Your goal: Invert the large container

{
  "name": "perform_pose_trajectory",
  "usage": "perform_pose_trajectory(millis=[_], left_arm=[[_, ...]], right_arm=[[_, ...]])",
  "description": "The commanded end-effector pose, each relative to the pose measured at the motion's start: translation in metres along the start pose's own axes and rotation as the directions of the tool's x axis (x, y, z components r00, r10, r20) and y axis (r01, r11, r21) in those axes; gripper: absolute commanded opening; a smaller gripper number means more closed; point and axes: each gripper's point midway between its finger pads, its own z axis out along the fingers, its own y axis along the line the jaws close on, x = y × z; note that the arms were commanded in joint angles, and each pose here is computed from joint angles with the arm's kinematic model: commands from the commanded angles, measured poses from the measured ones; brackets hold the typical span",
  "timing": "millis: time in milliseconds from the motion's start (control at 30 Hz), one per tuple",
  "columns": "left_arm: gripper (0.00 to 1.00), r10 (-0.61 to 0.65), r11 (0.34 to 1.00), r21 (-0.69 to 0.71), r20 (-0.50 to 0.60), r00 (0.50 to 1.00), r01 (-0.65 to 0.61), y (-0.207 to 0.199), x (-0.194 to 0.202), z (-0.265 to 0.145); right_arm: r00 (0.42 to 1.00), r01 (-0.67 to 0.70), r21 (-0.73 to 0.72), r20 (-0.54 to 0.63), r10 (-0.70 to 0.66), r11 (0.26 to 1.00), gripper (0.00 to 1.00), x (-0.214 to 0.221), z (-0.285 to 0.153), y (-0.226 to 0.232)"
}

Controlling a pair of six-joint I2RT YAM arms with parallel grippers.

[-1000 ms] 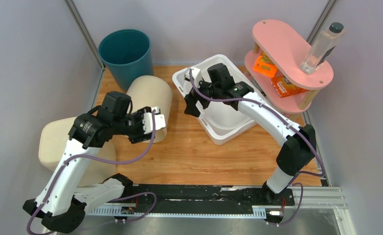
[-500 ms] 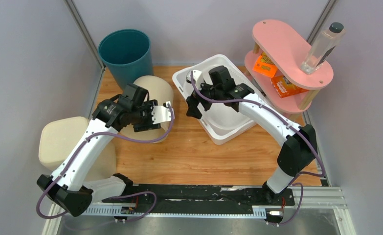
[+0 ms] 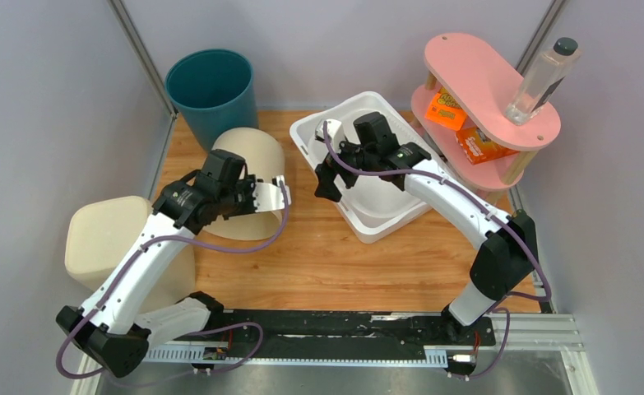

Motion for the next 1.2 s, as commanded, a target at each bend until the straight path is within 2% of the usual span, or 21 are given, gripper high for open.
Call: perform_pose_trajectory(millis=[0,100,200,333,533,700,767,833,900,1067,1167], left_arm=[[0.28,-0.047,0.981,0.184,-0.056,0.997,0.056,-0.052,0.020,-0.003],[0.26,-0.080,0.970,0.226,-0.046,0.996,0.088,-0.069,0.021,-0.008],[0.26,-0.135,0.928,0.346,-0.038,0.990,0.140,-0.102,0.020,-0.009],[0.26,-0.224,0.877,0.427,-0.046,0.974,0.222,-0.123,0.014,-0.005],[0.23,-0.264,0.855,0.438,-0.092,0.960,0.277,-0.136,0.022,-0.002],[0.23,-0.256,0.883,0.368,-0.143,0.956,0.292,-0.136,0.040,-0.011],[0.32,-0.282,0.897,0.324,-0.105,0.954,0.301,-0.127,0.035,-0.021],[0.47,-0.322,0.901,0.292,-0.041,0.946,0.320,-0.117,0.023,-0.033],[0.58,-0.401,0.891,0.235,0.005,0.916,0.389,-0.104,0.012,-0.045],[0.73,-0.526,0.851,0.055,0.073,0.848,0.523,-0.056,0.001,-0.066],[0.83,-0.599,0.784,-0.131,0.096,0.795,0.607,-0.010,0.005,-0.071]], right_arm=[[0.997,0.038,0.002,0.064,-0.038,0.999,1.00,-0.017,-0.011,0.003],[0.998,0.034,-0.002,0.060,-0.034,0.999,1.00,-0.015,-0.008,0.002],[0.998,0.030,-0.011,0.059,-0.030,0.999,1.00,-0.015,-0.006,0.002],[0.998,0.029,-0.019,0.064,-0.027,0.999,1.00,-0.018,-0.003,0.002],[0.998,0.024,-0.025,0.062,-0.023,0.999,1.00,-0.018,-0.002,0.002],[0.998,0.032,-0.016,0.059,-0.031,0.999,1.00,-0.015,-0.004,0.002],[0.998,0.033,-0.008,0.058,-0.033,0.999,1.00,-0.016,-0.004,0.000],[0.998,0.031,-0.004,0.062,-0.031,1.000,1.00,-0.019,-0.004,-0.002],[0.997,0.029,-0.007,0.066,-0.028,1.000,1.00,-0.022,-0.004,-0.002],[0.997,0.018,-0.032,0.073,-0.016,0.999,1.00,-0.027,0.000,0.000],[0.997,0.004,-0.065,0.074,0.001,0.998,1.00,-0.026,0.001,0.006]])
